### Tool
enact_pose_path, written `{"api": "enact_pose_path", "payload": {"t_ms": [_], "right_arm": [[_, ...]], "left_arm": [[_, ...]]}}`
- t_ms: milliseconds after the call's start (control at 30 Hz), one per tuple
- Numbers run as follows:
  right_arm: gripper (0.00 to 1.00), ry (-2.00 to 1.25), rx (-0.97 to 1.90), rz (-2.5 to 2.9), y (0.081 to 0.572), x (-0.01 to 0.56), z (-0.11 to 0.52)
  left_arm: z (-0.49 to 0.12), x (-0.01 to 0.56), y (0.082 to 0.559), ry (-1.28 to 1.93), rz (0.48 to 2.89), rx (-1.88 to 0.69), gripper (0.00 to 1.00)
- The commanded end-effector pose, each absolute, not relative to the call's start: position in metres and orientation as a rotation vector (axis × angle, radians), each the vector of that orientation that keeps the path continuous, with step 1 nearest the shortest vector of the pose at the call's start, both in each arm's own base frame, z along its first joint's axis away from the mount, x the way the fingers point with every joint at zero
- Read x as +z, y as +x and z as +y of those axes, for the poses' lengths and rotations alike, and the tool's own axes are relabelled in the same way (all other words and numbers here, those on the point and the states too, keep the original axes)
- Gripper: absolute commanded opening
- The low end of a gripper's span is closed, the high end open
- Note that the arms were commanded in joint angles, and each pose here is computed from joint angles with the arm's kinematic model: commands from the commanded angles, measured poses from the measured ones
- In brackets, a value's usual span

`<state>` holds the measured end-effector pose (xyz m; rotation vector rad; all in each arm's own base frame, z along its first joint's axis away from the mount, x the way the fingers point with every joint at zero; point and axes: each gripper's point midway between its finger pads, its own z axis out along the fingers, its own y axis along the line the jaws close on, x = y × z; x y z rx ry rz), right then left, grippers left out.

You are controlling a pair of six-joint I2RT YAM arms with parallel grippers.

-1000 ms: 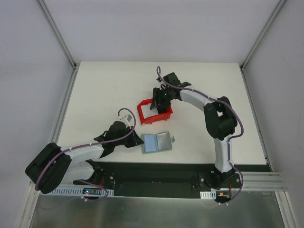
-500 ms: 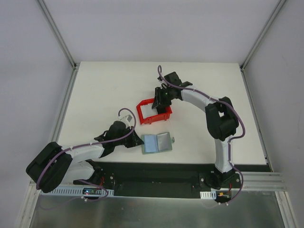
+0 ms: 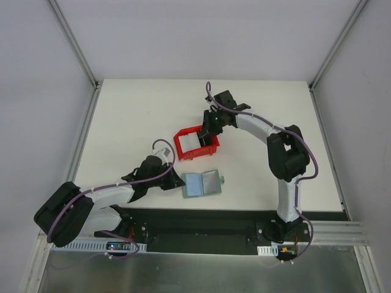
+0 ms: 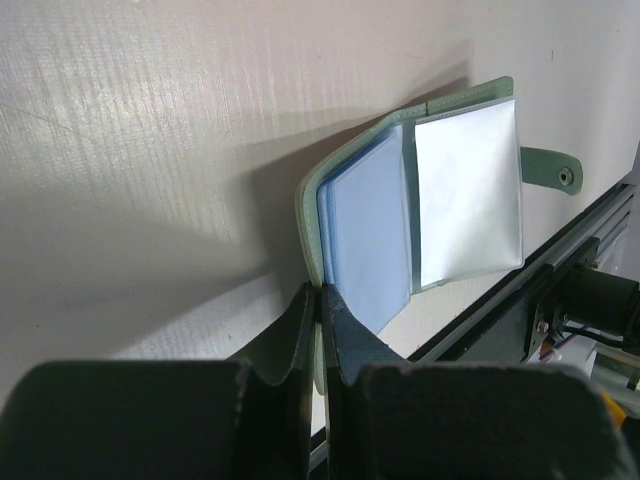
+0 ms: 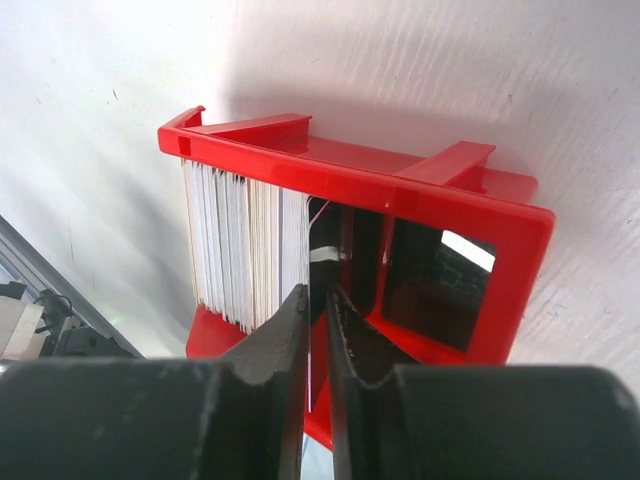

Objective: Put the credit cards into the card holder
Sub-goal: Pick up the credit card from the storage box.

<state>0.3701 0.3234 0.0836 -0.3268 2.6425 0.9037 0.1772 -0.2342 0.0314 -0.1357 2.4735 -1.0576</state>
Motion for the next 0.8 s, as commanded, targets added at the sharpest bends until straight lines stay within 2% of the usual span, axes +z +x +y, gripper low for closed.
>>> {"api": "enact_pose_path", "payload": {"t_ms": [0, 33, 100, 200, 400, 533, 767], "right_arm": [[0.09, -0.348, 0.908, 2.539, 0.374, 0.131, 0.320], [0.04, -0.346, 0.883, 2.538, 0.376, 0.131, 0.318], [0.00, -0.343, 0.844, 2.527, 0.379, 0.135, 0.313], [0.01, -0.341, 0.757, 2.499, 0.383, 0.145, 0.301], [0.00, -0.352, 0.770, 2.373, 0.375, 0.195, 0.289], [0.00, -0.343, 0.963, 2.333, 0.339, 0.210, 0.298], [0.00, -0.220, 1.191, 2.371, 0.254, 0.165, 0.310]], "left_arm": [[-0.240, 0.042, 0.184, -0.111, 2.433, -1.092, 0.00], [-0.240, 0.042, 0.185, -0.111, 2.431, -1.092, 0.00], [-0.240, 0.042, 0.183, -0.108, 2.435, -1.094, 0.00], [-0.239, 0.042, 0.183, -0.110, 2.430, -1.097, 0.00], [-0.236, 0.040, 0.182, -0.118, 2.426, -1.087, 0.00], [-0.233, 0.036, 0.181, -0.124, 2.433, -1.069, 0.00], [-0.234, 0.035, 0.180, -0.129, 2.436, -1.078, 0.00]]}}
